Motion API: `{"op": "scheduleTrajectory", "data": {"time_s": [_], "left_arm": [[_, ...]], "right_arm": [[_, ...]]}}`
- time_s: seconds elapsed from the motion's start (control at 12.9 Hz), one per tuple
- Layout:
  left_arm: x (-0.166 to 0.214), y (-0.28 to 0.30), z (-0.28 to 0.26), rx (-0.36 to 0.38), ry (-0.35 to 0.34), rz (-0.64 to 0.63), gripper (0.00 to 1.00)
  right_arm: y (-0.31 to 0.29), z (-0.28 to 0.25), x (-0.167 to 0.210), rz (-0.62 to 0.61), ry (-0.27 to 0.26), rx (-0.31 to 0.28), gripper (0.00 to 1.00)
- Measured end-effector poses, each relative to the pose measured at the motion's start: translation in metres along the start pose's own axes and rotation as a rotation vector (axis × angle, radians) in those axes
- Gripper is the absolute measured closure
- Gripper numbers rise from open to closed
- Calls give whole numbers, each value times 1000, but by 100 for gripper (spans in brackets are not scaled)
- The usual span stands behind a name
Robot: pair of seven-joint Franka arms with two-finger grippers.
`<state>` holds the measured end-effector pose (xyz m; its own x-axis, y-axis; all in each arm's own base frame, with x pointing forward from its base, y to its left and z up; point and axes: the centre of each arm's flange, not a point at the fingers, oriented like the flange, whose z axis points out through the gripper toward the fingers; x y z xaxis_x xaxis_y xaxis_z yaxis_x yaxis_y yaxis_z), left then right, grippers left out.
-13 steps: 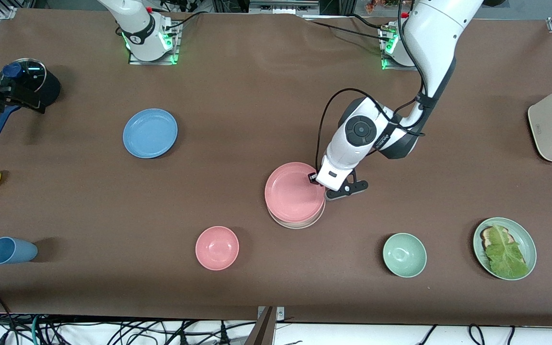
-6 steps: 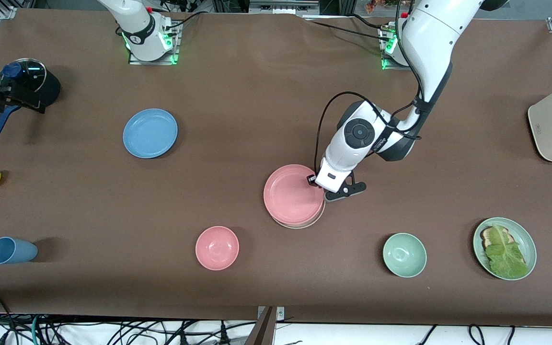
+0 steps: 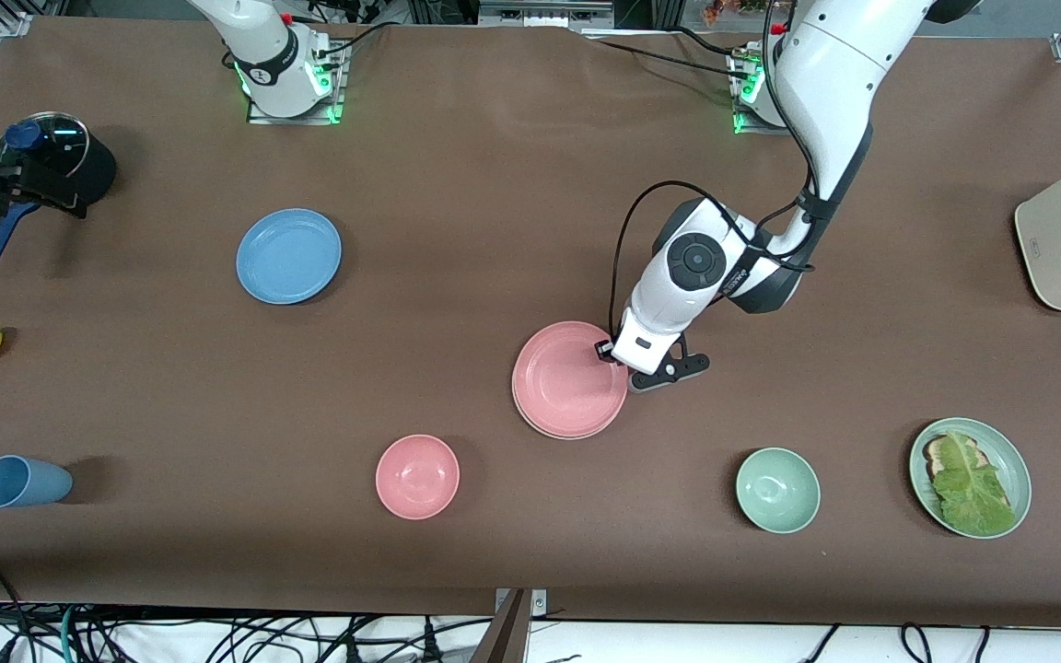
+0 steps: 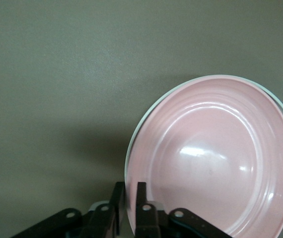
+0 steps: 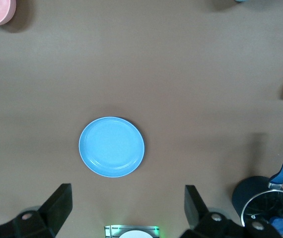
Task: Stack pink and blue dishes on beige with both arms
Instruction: 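Open the left gripper and withdraw it from the stacked plates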
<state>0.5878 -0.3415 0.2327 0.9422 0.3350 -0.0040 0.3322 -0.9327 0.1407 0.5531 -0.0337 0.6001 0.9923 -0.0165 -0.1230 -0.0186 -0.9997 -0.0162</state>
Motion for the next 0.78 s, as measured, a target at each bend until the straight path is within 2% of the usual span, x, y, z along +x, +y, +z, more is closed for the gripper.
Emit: {"op": "scheduleTrajectory", "data": {"time_s": [0.16,0.39,0.47,0.54,0.7,0.78], "left_arm": [[2,-1,-1,0,2,14,58],[6,-4,-2,-3,7,29,52],[10,-5,-4,-5,10,33,46],[14,-6,-7,-9,16,39,46],[27,-9,-19,-1,17,51,32],[33,-8,-28,13,9,60,32]], "right_arm": [[0,0,0,0,0,0,0],[0,0,0,0,0,0,0],[0,0,0,-1,-3,0,0],[0,1,-1,-1,-11,0,0],[0,2,-2,-1,-19,1,0],[0,2,-2,-1,-23,1,0]]}}
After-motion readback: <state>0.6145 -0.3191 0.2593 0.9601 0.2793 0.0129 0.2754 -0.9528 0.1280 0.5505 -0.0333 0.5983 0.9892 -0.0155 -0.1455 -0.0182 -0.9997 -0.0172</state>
